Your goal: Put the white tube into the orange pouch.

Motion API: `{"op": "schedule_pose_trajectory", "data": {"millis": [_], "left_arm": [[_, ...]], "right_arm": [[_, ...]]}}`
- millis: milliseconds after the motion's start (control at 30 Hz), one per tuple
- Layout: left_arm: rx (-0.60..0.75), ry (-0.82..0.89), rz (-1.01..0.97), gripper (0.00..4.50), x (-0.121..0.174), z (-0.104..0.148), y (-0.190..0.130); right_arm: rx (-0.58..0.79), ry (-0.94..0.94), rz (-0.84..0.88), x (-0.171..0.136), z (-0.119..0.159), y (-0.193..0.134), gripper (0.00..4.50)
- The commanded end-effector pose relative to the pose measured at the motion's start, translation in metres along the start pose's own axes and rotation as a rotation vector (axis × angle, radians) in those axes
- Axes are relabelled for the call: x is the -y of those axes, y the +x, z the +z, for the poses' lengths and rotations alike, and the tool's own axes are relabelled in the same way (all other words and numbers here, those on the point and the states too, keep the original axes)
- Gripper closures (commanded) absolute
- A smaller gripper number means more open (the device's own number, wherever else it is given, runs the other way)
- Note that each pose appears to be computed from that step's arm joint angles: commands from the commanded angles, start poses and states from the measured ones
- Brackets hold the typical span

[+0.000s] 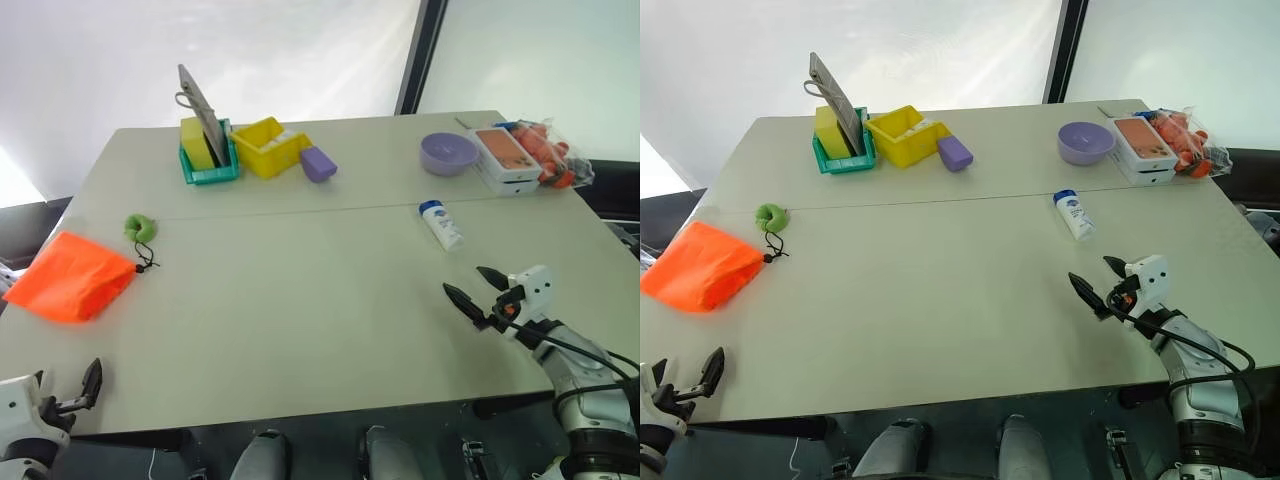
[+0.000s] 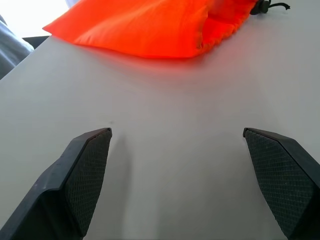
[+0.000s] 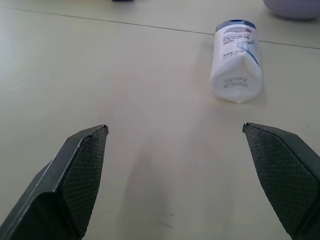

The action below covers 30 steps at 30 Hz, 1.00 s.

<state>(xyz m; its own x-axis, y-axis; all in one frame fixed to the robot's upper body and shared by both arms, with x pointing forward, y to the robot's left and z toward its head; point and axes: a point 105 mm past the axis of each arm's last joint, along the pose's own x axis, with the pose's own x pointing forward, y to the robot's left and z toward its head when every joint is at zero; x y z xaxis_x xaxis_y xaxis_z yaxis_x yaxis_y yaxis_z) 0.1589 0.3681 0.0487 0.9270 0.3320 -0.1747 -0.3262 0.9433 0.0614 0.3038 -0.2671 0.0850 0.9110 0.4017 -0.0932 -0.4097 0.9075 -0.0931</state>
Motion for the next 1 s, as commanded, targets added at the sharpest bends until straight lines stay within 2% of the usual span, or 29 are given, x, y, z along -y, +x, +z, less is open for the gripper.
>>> {"op": "schedule_pose_trajectory", "data": {"millis": [33, 400, 567, 667, 800, 1000], "left_arm": [[0.036, 0.005, 0.029, 0.0, -0.006, 0.008, 0.0], [0.064, 0.033, 0.078, 0.0, -0.009, 0.013, 0.002], [0.115, 0.05, 0.025, 0.0, 0.004, 0.025, 0.004], [0.136, 0.199, -0.014, 0.0, 0.015, 0.035, 0.008], [0.236, 0.38, 0.042, 0.0, 0.024, 0.064, 0.019], [0.251, 0.515, 0.11, 0.0, 0.03, 0.075, 0.035]], "right_arm": [[0.048, -0.031, -0.002, 0.002, 0.015, 0.002, 0.02], [0.056, -0.028, 0.022, -0.003, 0.015, 0.006, 0.02], [0.079, -0.048, 0.09, -0.017, 0.023, 0.015, 0.02], [0.099, 0.004, 0.2, -0.038, 0.029, 0.02, 0.02], [0.07, 0.044, 0.445, -0.083, 0.034, 0.023, 0.02], [0.078, -0.04, 0.575, -0.118, 0.039, 0.031, 0.02]]}}
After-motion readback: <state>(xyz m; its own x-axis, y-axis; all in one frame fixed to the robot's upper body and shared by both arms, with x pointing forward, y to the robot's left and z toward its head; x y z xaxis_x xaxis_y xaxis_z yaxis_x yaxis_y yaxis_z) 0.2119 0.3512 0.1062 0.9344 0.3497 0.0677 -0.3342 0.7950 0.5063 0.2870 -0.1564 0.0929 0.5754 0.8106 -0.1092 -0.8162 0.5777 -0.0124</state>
